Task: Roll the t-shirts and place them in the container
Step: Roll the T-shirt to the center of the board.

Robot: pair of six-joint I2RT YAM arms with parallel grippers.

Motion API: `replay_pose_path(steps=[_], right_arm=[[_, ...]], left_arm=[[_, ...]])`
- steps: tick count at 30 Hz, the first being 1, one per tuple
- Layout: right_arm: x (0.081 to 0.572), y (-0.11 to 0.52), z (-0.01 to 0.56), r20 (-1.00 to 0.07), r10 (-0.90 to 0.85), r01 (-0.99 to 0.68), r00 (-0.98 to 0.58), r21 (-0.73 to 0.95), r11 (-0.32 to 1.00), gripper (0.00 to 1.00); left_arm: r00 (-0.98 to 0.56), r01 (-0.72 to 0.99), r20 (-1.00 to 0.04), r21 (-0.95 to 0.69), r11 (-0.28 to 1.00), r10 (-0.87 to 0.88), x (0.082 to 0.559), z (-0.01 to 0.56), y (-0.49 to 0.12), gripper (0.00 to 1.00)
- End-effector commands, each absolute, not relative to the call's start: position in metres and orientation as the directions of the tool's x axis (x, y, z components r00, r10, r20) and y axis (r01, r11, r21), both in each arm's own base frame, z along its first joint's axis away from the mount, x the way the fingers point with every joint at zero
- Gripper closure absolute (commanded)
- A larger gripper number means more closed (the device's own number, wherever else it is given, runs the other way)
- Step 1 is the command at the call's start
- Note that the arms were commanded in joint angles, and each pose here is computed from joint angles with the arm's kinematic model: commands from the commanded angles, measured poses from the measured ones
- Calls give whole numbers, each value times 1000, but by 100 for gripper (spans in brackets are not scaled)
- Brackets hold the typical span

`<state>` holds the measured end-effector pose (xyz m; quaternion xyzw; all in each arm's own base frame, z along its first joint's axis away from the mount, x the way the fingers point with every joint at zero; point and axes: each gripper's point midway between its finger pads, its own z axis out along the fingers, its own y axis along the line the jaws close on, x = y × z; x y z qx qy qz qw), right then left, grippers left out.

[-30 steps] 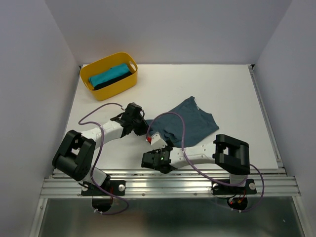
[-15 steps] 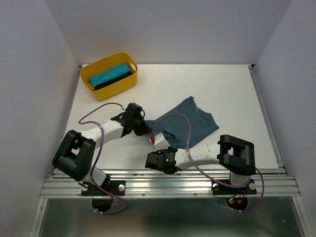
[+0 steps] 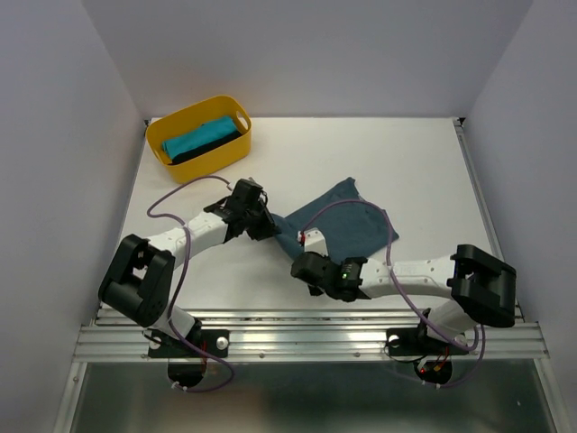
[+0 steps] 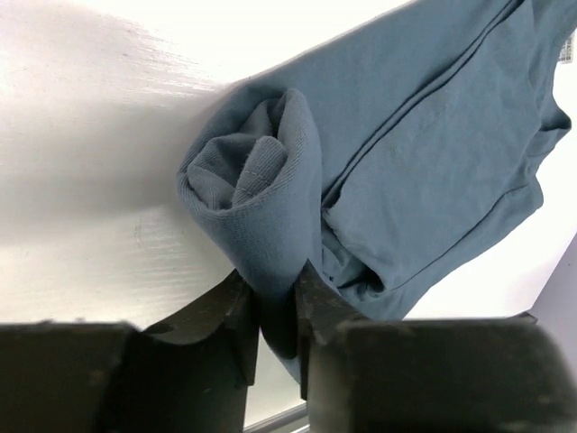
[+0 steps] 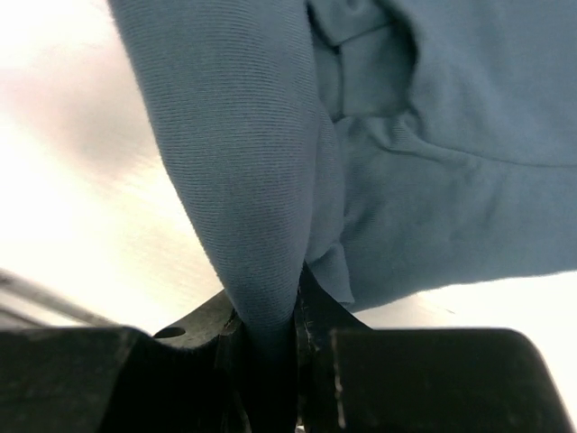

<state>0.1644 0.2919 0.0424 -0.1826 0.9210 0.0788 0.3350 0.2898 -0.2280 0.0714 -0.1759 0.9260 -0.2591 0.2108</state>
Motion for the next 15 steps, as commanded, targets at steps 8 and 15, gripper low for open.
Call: replay_pose_path(steps=[8,15], right_arm=[[151,319,52,-558,-250,-480,-791,314,819,99],[145,318,40,-493,-218,-448,-842,416,791,99]], left_arm=[[-818,-164,-388,-551,818,-425,307,97,-225,34],[-802,-75,-463,-548,833,-376,318,130,-228,32]])
